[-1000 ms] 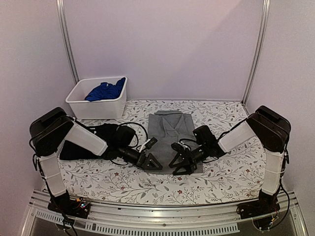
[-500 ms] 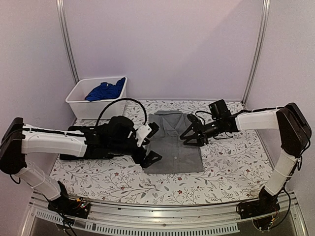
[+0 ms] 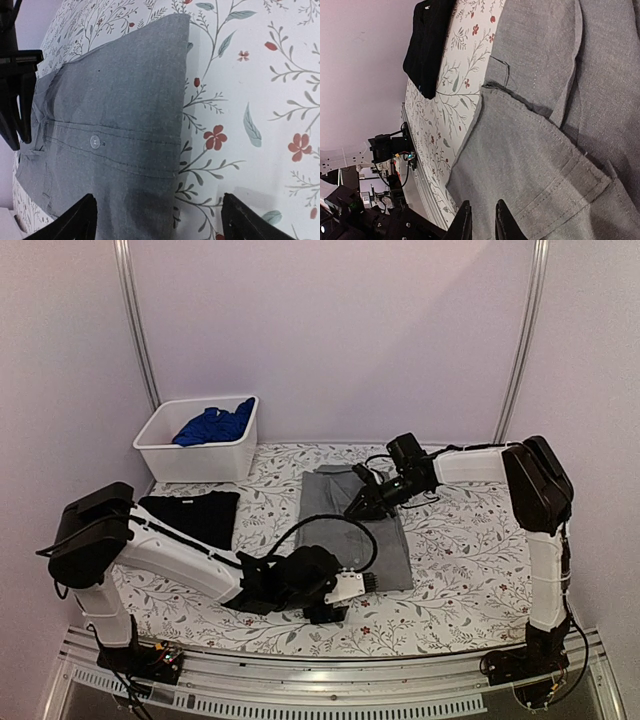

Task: Fold and stack the mixed laundry pile
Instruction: Pick up the 2/3-rectangle-folded T-shirt from the center of the board, then fold the 2/3-rectangle-folded T-shirt at the center of the board.

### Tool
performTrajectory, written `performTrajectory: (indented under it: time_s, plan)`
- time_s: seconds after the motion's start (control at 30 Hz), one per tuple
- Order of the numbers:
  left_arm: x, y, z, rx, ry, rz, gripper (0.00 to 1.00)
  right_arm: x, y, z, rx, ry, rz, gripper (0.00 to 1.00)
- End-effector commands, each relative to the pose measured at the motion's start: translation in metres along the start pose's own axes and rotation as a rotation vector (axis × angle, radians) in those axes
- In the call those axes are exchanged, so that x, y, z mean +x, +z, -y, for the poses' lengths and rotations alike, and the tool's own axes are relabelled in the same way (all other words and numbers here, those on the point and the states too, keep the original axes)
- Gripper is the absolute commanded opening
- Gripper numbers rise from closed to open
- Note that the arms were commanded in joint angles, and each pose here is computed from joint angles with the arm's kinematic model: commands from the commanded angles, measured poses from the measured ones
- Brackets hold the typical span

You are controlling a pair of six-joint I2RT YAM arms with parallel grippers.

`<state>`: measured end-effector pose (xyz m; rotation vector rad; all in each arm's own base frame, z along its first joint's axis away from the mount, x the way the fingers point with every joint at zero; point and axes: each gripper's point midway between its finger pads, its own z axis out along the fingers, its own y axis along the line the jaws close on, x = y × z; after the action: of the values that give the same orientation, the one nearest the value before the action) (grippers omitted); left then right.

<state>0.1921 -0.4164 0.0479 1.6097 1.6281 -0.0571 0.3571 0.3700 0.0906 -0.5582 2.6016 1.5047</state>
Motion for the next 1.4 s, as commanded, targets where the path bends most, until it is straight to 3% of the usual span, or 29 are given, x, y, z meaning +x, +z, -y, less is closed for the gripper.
performTrajectory:
  time_s: [0.0, 0.13, 0.33, 0.57, 0.67, 1.07, 1.27, 1.37]
  plan:
    - [-0.016, 0.006, 0.003, -0.019, 0.074, 0.044, 0.85, 0.013, 0.023, 0.025, 0.066, -0.015, -0.076, 0.14]
    - [0.006, 0.018, 0.011, -0.046, 0.133, -0.019, 0.80, 0.024, 0.035, 0.049, 0.101, 0.000, -0.112, 0.11]
    - [0.024, 0.029, -0.014, -0.258, 0.209, -0.108, 0.61, 0.047, 0.046, 0.074, 0.143, 0.018, -0.178, 0.10]
    - [0.006, 0.016, -0.039, -0.397, 0.260, -0.073, 0.23, 0.062, 0.050, 0.083, 0.147, 0.036, -0.204, 0.10]
    - [-0.017, -0.005, -0.047, -0.381, 0.251, -0.015, 0.00, 0.063, 0.050, 0.078, 0.146, 0.026, -0.211, 0.10]
    - [-0.056, -0.088, -0.029, 0.068, 0.033, 0.047, 0.00, 0.104, 0.052, 0.015, 0.065, -0.090, -0.314, 0.20]
    - [-0.049, -0.103, -0.006, 0.224, 0.002, 0.004, 0.00, 0.092, 0.032, -0.021, 0.051, -0.157, -0.258, 0.35]
    - [-0.048, -0.104, -0.002, 0.253, -0.012, -0.015, 0.00, 0.094, 0.033, -0.015, 0.070, -0.152, -0.267, 0.36]
